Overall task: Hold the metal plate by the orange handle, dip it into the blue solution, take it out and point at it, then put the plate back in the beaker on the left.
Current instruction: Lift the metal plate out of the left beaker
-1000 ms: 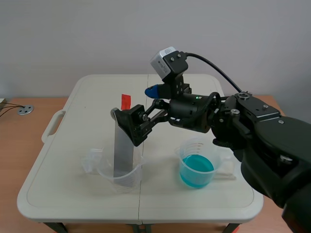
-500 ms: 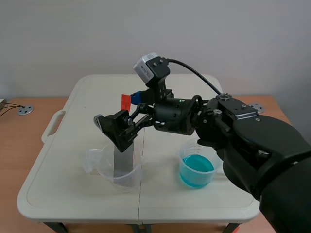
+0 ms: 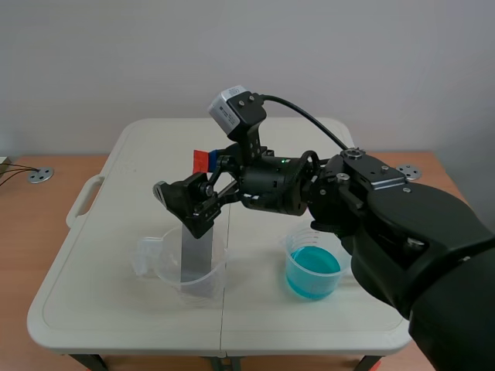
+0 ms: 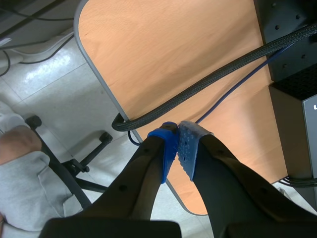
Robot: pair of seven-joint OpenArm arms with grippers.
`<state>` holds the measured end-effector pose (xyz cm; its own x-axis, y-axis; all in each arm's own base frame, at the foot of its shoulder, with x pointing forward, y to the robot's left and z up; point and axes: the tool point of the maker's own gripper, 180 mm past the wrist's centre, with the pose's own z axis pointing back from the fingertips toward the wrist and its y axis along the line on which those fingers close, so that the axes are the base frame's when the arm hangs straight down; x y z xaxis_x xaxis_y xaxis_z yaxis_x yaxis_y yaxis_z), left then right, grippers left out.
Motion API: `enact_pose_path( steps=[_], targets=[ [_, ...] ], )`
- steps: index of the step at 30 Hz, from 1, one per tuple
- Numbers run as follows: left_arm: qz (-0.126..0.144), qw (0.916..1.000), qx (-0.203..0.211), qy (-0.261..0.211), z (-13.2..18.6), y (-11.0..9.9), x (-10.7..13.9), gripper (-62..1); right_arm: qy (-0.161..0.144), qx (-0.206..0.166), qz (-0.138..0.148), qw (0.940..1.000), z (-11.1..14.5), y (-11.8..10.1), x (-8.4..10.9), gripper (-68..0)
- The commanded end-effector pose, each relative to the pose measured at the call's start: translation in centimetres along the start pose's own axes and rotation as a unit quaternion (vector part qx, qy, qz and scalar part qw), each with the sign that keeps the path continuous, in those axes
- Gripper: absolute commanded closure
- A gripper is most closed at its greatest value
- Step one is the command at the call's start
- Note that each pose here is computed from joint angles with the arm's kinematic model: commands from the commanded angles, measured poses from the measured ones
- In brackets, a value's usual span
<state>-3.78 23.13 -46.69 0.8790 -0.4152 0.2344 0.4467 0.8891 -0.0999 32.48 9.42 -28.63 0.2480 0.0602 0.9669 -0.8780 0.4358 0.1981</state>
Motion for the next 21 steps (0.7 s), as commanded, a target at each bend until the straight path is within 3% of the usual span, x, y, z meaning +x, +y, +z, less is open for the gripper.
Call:
enact_pose_path(
  steps=[1, 21],
  targets=[
    [0.003, 1.0000, -0.004, -0.004, 0.22, -0.35, 0.15, -4.2, -0.019, 0.014, 0.010, 0.9997, -0.42, 0.40, 1.63, -46.9],
    [0.003, 1.0000, -0.004, -0.004, 0.22, -0.36, 0.15, -4.2, -0.014, 0.024, 0.012, 0.9995, -0.73, 1.10, 1.36, -7.8]
  ],
)
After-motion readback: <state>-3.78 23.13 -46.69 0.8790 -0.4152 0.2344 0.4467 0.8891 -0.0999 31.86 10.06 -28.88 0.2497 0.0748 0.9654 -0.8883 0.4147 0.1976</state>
